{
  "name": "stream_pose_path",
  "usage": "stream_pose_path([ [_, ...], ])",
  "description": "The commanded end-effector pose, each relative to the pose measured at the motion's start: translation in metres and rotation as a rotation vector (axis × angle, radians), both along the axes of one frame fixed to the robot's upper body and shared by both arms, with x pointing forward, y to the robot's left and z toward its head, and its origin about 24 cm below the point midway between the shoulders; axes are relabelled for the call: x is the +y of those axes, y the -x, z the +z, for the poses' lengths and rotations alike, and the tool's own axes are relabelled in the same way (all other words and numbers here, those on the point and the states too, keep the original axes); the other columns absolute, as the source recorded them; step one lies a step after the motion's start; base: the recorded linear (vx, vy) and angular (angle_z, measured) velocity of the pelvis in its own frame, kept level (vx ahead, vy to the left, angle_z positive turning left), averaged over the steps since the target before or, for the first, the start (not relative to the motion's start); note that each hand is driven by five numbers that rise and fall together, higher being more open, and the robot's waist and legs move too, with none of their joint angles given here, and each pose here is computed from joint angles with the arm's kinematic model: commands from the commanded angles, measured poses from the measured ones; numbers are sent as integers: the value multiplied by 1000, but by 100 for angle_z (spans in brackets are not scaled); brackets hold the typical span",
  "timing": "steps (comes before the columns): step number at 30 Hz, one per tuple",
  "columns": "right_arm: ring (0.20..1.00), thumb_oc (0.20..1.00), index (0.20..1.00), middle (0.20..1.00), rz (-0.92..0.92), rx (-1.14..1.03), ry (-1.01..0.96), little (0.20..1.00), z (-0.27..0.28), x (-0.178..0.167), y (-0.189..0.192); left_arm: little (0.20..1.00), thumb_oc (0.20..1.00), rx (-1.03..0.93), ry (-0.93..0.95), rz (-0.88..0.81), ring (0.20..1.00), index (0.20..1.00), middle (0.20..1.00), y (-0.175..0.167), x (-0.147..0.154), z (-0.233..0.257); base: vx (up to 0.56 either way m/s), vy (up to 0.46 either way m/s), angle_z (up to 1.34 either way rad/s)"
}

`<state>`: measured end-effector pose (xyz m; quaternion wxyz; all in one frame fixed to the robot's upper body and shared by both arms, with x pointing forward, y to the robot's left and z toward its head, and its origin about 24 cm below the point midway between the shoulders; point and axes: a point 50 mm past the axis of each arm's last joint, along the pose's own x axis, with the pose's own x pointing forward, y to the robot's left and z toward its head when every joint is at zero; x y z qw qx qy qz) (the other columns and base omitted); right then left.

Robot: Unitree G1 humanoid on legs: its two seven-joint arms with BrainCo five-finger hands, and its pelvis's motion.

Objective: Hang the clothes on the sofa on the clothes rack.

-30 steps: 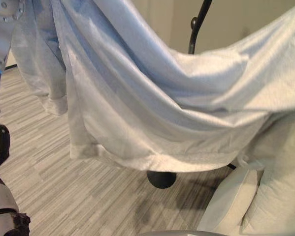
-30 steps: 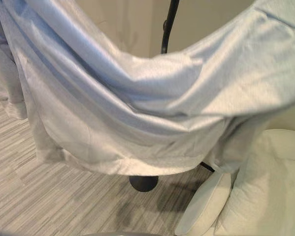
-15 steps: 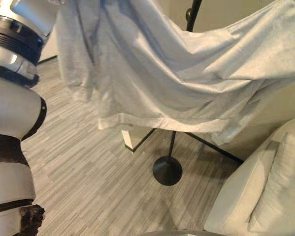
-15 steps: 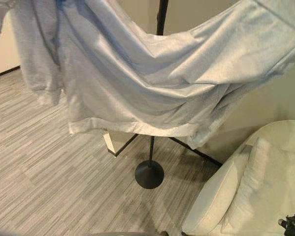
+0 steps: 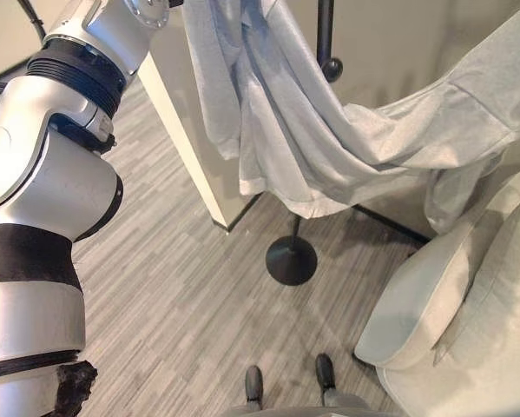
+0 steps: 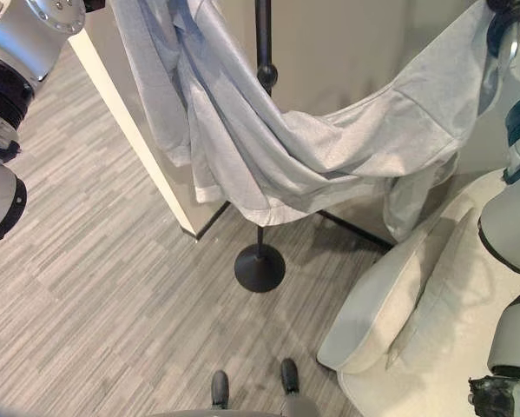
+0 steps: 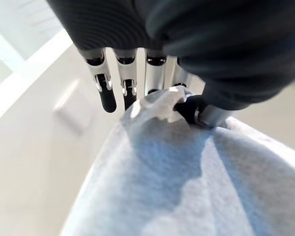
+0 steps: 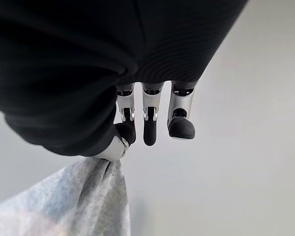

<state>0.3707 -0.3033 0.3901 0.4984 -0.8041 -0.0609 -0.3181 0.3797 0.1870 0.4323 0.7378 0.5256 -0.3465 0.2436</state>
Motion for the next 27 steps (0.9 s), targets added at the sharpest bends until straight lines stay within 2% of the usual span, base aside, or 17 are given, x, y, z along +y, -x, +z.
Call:
stream_pose_path([
  [1,200,200,200,200,-37,-256,-16,200,75,-7,42,200,200,-207,49,99,200,200,200,46,27,70,5,14,-11],
  [6,200,200,200,200,3,-296,-13,200,81,-7,48,200,200,-246,98,110,200,200,200,53,46,69,27,4,-6],
  [13,200,200,200,200,14,-336,-24,200,77,-28,63,200,200,-365,120,59,200,200,200,70,59,71,51,6,-3],
  [17,200,200,200,200,81,-332,27,200,64,-35,71,200,200,-422,115,52,200,200,200,80,78,53,75,22,-3],
  [27,200,200,200,200,162,-252,139,200,17,-49,98,200,200,-404,100,53,200,200,200,96,115,-5,43,11,15],
])
